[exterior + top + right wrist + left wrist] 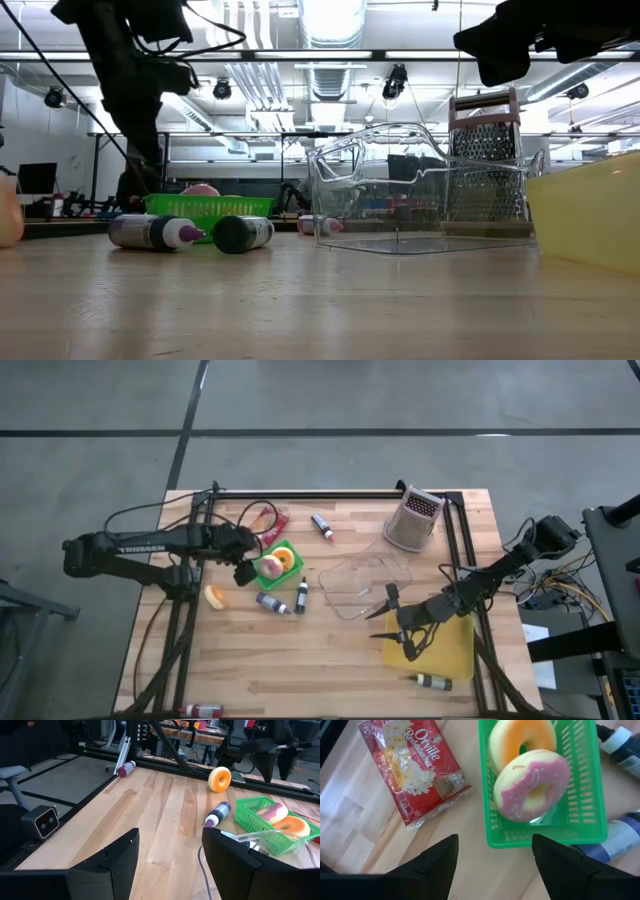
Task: Pick & Place Food Item
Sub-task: Put the black donut into the green bin
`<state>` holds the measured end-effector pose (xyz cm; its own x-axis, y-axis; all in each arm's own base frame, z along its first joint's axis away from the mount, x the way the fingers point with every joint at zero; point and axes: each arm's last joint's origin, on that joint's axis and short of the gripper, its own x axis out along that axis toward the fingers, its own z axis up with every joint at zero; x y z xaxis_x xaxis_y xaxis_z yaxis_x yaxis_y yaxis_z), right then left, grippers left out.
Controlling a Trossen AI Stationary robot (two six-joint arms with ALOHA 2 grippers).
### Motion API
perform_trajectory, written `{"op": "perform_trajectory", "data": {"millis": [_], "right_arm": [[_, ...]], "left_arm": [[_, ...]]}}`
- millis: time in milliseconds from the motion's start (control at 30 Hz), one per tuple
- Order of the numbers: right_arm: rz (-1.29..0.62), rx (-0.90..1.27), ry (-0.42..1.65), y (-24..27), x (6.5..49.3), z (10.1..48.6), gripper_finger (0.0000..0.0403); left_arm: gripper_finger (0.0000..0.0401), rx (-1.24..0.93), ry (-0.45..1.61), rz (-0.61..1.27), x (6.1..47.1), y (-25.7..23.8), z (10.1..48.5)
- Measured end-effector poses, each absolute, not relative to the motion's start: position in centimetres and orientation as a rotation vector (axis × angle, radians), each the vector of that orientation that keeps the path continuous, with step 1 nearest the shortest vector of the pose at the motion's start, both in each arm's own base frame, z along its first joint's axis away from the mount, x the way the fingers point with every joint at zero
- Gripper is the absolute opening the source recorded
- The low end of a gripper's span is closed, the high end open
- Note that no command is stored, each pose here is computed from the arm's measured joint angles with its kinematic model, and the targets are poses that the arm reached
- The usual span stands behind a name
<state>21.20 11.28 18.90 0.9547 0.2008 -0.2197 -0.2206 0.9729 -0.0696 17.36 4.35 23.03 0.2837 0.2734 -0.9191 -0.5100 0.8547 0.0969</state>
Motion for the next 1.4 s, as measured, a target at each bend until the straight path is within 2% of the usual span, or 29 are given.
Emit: {"op": "perform_trajectory", "data": {"millis": [300, 567, 733, 1000, 1400], "right_arm": [[0.218, -0.09, 0.216, 11.3, 21.2, 18.9, 0.0214], [0.218, -0.089, 0.221, 11.3, 21.2, 18.8, 0.0214], [0.218, -0.089, 0.222, 11.3, 21.2, 18.8, 0.0214], [0.218, -0.091, 0.226, 11.3, 21.2, 18.8, 0.0214], [0.218, -0.099, 0.243, 11.3, 21.1, 18.6, 0.0214]], "left_arm": [[0.0257, -0.237, 1.22, 0.516, 16.6, 4.0, 23.1], [0.0257, -0.375, 1.325, 0.459, 15.4, 3.0, 23.0], [0.0257, -0.408, 1.418, 0.489, 14.6, 1.8, 22.6], [0.0257, -0.445, 1.42, 0.495, 14.6, -1.0, 22.5], [0.0257, -0.551, 1.499, 0.495, 13.2, -4.1, 19.4]]}}
